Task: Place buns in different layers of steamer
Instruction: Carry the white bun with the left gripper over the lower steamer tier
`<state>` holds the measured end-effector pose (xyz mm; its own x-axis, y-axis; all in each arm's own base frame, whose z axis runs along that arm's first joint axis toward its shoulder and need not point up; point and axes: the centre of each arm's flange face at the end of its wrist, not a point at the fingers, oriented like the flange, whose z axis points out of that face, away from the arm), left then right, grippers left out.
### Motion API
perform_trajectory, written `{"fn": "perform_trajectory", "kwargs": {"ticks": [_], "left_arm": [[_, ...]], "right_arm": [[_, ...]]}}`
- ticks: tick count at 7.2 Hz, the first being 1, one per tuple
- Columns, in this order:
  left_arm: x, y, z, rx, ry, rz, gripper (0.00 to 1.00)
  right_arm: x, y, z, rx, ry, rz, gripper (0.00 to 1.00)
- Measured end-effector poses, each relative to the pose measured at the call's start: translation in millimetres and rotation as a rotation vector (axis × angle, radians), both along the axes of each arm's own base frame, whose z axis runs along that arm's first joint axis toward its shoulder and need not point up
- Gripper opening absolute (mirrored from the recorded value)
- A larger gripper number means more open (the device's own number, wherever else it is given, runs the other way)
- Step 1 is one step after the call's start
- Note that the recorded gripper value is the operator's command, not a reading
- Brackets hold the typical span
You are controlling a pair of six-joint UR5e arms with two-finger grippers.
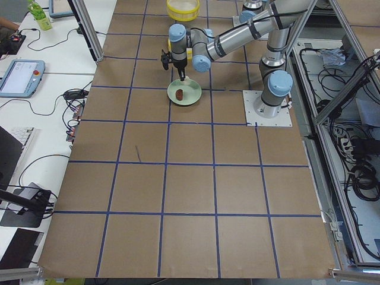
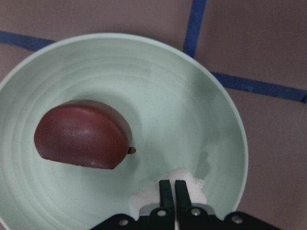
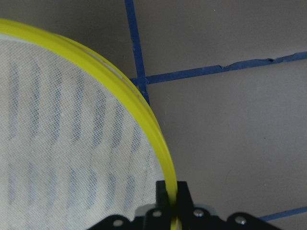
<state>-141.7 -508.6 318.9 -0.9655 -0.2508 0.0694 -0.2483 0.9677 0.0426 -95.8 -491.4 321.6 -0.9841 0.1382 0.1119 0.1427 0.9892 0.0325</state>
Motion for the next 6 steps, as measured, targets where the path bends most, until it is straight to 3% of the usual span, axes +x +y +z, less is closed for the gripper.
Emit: {"fn": "perform_trajectory", "kwargs": {"ticks": [3,6], "left_arm": [[-101,17,39,-0.014,0.044,0.099,0.01],[-220,42,7,-0.088,0.105,0.203,0.01]], "right_arm": [[1,0,0,0.0,0.0,0.002,0.05],[4,0,1,0.0,0.0,0.008,0.05]]}}
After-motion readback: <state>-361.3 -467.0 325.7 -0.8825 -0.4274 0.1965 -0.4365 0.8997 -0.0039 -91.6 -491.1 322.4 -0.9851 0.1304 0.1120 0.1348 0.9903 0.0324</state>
